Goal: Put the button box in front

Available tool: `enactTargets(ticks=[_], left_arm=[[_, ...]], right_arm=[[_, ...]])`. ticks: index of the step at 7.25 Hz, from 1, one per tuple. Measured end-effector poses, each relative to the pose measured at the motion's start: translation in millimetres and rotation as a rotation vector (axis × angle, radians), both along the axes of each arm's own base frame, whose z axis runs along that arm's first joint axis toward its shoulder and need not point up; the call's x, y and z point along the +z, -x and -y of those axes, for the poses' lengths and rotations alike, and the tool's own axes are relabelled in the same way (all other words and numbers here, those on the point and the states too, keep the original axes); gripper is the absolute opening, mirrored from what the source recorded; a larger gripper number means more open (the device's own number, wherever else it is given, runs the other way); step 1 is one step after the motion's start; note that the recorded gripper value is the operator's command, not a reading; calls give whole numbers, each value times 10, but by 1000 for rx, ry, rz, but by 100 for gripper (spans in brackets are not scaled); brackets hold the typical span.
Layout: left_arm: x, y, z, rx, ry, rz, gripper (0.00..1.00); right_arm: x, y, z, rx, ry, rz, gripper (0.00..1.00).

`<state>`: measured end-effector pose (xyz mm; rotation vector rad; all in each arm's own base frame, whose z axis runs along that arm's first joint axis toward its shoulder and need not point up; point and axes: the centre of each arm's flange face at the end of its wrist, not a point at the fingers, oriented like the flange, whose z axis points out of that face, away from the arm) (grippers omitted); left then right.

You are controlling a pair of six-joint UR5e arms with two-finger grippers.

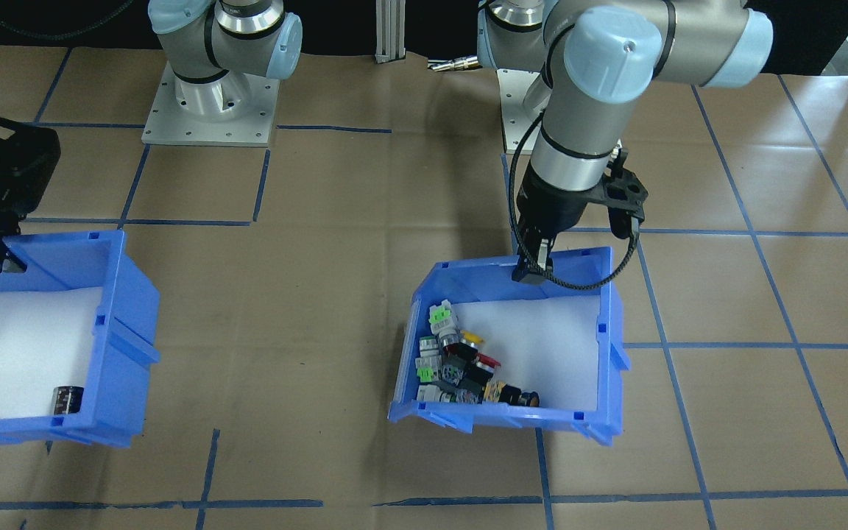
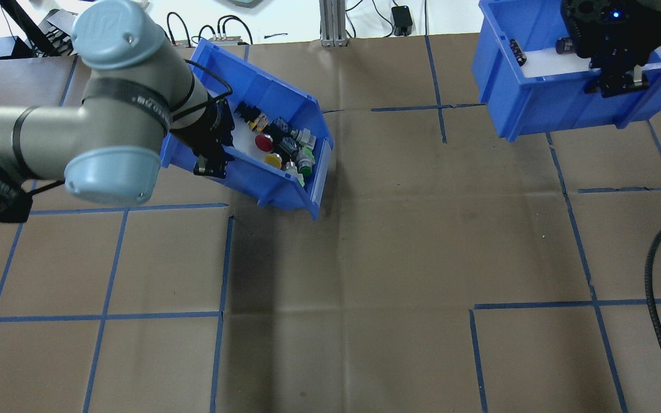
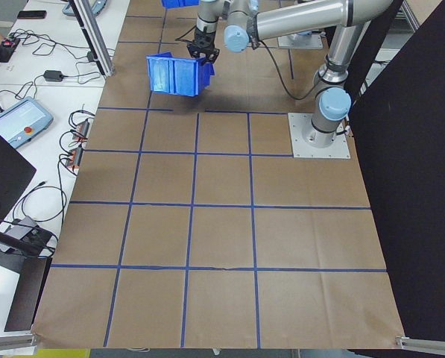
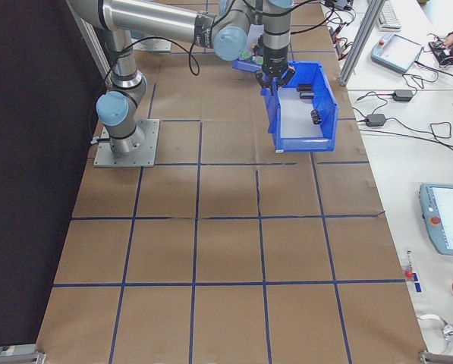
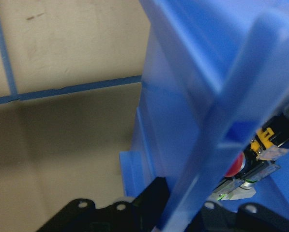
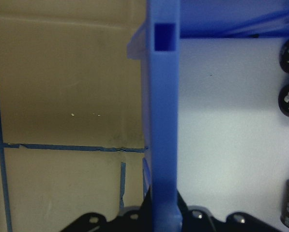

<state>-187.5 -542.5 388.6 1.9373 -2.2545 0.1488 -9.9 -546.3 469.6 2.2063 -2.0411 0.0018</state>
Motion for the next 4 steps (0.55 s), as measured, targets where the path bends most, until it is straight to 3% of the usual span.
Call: enactTargets(ticks=[1, 4], left_arm=[[56, 79, 419, -5, 15, -13, 0], [42, 399, 1281, -1, 48, -112, 0]], right_arm=[[-27, 55, -246, 14, -7, 12, 1], [-154, -25, -867, 53, -40, 26, 1]])
